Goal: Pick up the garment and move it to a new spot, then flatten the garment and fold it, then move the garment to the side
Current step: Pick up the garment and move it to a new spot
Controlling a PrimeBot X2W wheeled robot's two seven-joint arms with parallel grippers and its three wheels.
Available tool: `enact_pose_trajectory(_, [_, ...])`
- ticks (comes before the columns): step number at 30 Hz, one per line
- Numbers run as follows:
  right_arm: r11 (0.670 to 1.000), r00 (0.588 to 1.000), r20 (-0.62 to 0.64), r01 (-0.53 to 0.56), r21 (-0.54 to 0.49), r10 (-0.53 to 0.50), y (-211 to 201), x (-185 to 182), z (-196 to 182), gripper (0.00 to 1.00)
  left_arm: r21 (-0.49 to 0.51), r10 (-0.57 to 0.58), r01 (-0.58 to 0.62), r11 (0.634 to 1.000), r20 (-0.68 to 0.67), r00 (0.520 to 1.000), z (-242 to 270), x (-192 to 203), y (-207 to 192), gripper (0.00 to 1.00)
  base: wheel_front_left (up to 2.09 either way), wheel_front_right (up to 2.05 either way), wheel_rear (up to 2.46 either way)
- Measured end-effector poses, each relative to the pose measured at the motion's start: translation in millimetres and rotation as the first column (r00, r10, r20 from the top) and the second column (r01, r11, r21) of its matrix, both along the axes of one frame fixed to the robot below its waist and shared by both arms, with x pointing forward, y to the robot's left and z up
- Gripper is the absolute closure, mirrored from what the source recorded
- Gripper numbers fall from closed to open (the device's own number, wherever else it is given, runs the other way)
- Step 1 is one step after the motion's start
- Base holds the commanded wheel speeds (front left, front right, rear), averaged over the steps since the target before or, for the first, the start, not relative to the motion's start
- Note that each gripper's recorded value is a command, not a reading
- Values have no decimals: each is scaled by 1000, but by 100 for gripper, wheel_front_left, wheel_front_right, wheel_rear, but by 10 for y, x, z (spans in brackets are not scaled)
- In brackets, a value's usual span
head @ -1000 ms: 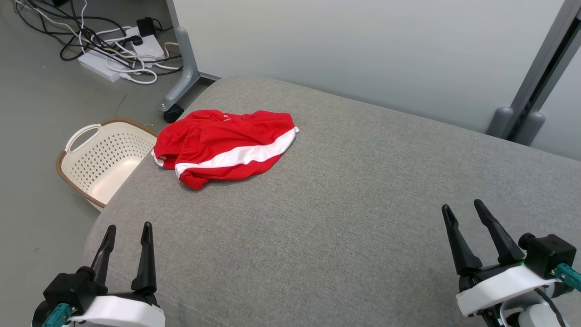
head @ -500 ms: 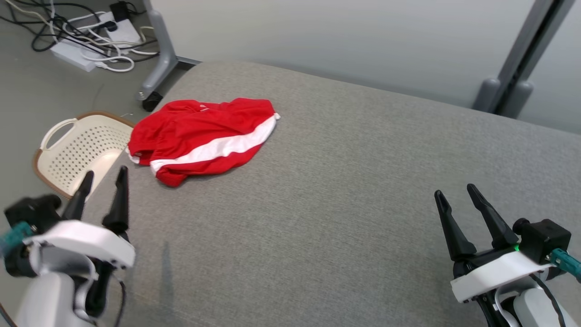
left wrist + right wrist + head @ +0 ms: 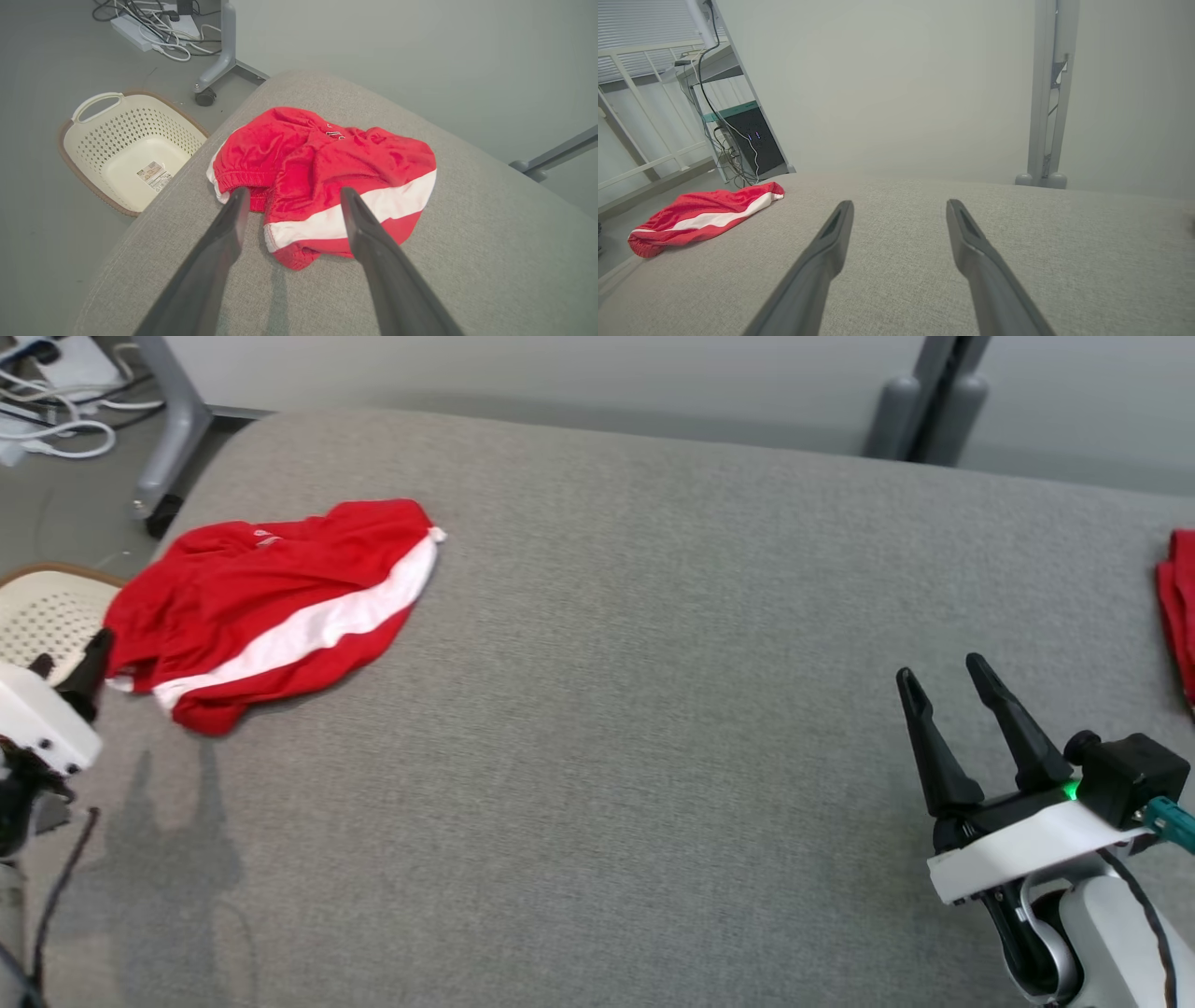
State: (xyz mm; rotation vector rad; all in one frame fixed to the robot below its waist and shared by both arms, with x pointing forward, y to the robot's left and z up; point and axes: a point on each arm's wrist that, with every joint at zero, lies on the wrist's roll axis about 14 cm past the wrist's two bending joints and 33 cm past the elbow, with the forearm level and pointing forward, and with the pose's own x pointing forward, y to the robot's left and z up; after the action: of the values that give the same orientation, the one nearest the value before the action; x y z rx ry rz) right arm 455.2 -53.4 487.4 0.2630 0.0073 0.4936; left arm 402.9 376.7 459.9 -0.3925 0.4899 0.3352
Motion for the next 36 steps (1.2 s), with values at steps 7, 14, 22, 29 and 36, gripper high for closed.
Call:
enact_pose_trajectory(7, [997, 997, -32, 72, -13, -72, -280, 98, -162, 0, -117, -17, -6, 993, -201, 979, -438, 158, -22, 0, 0, 0, 0])
enact_pose_trajectory(14, [990, 988, -53, 141, -28, -142, -548, 135, -271, 0, -222, -65, -34, 974, -425, 903, -971, 23, -155, 0, 0, 0, 0])
enact_pose_trajectory(22, [988, 986, -67, 154, -30, -156, -589, 128, -323, 0, -244, -85, -21, 970, -414, 906, -1018, 98, -235, 1, 0, 0, 0])
enact_pose_trajectory(29, [989, 987, -69, 141, -34, -143, -550, 145, -349, 0, -247, -92, -13, 969, -406, 909, -1069, 118, -303, 85, 0, 0, 0])
enact_pose_trajectory(36, [990, 988, -67, 138, -40, -141, -550, 117, -326, 0, -235, -98, 8, 972, -374, 922, -985, 161, -309, 100, 0, 0, 0])
